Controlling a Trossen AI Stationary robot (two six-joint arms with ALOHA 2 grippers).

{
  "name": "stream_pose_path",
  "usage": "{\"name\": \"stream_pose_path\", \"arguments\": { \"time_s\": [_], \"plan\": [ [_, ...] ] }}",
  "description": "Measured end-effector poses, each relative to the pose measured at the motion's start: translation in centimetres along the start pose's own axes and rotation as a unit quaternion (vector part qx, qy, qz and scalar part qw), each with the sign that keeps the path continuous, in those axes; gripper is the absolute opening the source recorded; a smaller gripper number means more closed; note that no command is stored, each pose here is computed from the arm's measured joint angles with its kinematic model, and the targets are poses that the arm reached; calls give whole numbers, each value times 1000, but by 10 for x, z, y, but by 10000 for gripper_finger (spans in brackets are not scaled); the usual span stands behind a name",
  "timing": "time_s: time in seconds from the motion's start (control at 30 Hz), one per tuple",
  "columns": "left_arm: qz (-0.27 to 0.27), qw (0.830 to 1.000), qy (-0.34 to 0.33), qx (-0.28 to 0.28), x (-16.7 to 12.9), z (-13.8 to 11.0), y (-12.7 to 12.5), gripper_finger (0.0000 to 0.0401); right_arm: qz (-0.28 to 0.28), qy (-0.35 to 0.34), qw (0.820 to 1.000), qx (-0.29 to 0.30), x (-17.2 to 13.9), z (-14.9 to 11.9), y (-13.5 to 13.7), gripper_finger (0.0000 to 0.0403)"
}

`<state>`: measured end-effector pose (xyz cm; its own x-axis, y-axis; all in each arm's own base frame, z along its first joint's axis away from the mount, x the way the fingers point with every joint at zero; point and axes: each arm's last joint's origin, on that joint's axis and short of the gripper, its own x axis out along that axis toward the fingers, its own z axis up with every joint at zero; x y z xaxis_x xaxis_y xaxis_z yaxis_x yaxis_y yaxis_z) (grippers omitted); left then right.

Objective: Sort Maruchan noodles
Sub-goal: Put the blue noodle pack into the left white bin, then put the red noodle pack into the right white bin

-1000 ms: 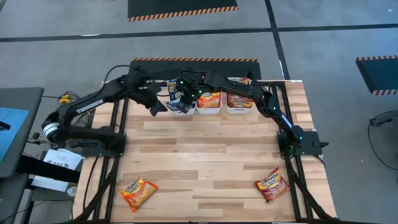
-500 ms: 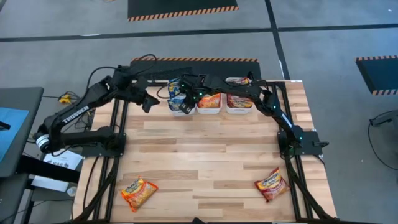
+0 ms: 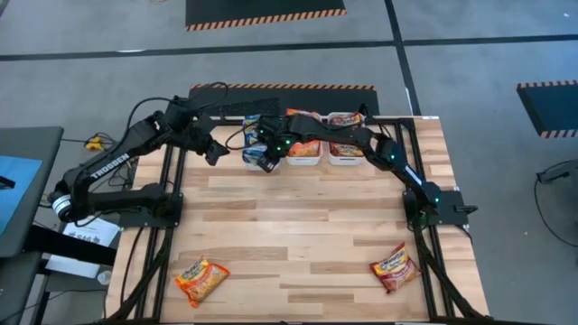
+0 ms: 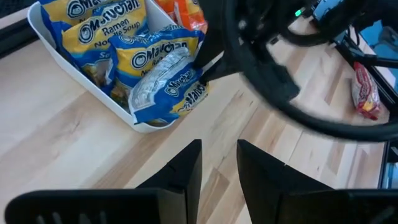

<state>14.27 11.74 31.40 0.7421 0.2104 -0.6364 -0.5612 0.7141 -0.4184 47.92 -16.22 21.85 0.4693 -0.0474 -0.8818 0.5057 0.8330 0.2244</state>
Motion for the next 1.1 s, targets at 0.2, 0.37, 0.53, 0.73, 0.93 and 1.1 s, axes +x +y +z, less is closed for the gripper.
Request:
{"name": "stream_pose_path", "arguments": {
  "time_s": [0.2, 0.37, 0.53, 0.73, 0.93, 1.1],
  "plan": [
    [3, 1000, 9, -2, 0, -2, 1, 87, 4, -20, 1000, -4, -24, 11, 3, 121],
    [5, 1000, 19, -2, 0, -4, 1, 87, 3, -24, 1000, -2, -42, 18, 2, 121],
    [-21, 999, 18, 16, -5, -6, -2, 87, 6, 15, 1000, -5, -76, 8, 0, 120],
    [-39, 998, 0, 46, -18, -11, -10, 87, -11, 103, 994, -25, -114, -20, 13, 120],
    [-46, 997, -6, 67, -29, -18, -16, 87, -26, 146, 987, -57, -147, -52, 51, 120],
    [-42, 996, 2, 83, -35, -24, -16, 87, -6, 156, 981, -114, -170, -89, 96, 120]
  ]
}}
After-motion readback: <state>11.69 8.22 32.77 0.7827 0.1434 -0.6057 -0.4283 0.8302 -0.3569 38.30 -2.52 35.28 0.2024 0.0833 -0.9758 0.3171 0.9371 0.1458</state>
